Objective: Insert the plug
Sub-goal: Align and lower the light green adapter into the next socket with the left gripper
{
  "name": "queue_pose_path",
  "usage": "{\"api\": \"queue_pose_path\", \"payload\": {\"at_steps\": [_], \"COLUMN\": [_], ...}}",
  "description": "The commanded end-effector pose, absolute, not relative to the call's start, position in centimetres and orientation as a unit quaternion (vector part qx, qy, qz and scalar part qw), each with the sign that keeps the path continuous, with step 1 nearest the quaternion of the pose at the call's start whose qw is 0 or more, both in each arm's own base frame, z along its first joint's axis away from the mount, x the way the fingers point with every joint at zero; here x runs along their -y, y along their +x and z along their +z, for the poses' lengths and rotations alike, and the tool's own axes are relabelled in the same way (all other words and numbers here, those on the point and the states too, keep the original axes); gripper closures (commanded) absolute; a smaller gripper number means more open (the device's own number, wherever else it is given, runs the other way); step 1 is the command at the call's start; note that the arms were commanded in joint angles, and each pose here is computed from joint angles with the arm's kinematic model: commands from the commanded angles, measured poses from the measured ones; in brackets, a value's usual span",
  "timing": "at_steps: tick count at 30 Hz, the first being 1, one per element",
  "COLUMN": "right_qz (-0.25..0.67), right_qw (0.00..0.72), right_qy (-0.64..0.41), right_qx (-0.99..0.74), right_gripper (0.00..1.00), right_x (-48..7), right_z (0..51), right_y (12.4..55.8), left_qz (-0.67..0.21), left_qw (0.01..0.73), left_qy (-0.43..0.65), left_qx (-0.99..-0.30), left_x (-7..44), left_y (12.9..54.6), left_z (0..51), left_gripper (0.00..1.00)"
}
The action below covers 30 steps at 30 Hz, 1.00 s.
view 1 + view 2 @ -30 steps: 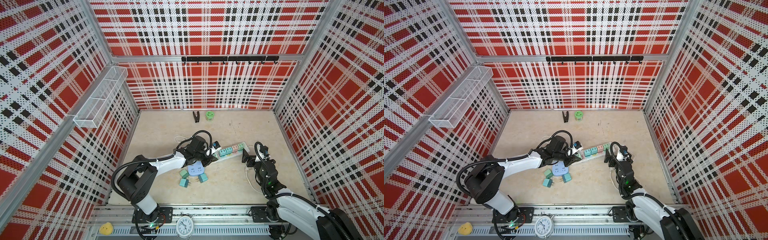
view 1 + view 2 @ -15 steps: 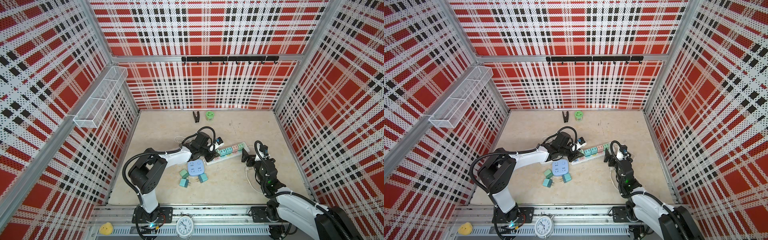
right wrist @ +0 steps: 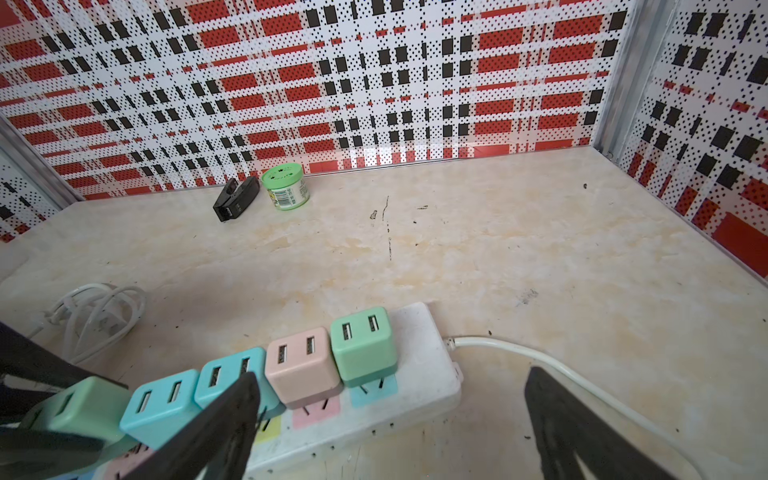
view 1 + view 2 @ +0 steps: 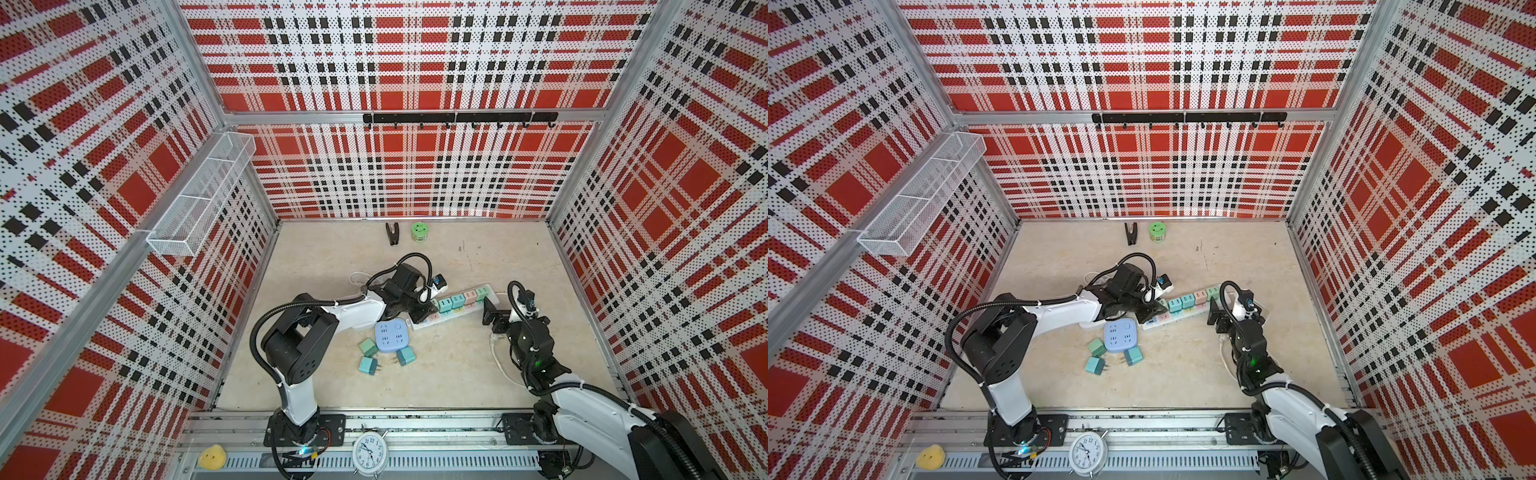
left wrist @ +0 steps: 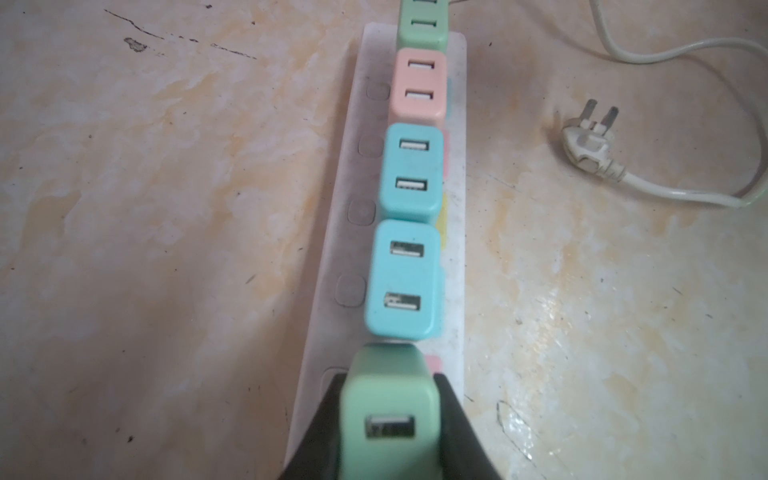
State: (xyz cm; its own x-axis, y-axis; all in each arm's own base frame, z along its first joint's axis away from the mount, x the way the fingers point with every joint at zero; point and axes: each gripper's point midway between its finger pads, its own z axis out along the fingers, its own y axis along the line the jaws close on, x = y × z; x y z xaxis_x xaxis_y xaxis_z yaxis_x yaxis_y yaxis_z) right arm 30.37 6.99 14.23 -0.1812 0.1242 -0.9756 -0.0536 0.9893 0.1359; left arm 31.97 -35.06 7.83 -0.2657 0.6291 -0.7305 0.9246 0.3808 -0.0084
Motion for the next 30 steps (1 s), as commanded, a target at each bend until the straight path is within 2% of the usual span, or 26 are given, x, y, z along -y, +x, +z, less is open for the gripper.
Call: {"api": "queue_pose_path", "payload": {"at_steps": [1, 30], "right_qz": [0.086, 0.088], "right_qw": [0.663, 0.659], "right_qy": [0.03, 0.026], "right_qx": [-0.743, -0.747], "right_gripper": [0.0, 0.0], "right_x": [-7.3, -7.6], "right_z": [16.5, 16.3], "right_y": [31.0, 31.2], "left_qz": [-0.206, -0.17], "left_qw": [0.313, 0.322], "left_qy": [0.519, 0.532], "left_qx": [-0.768, -0.764], "left_x": [34.9, 34.6], "left_y": [32.1, 31.1], "left_z": [6.9, 8.8], "left_gripper": [1.0, 1.0]}}
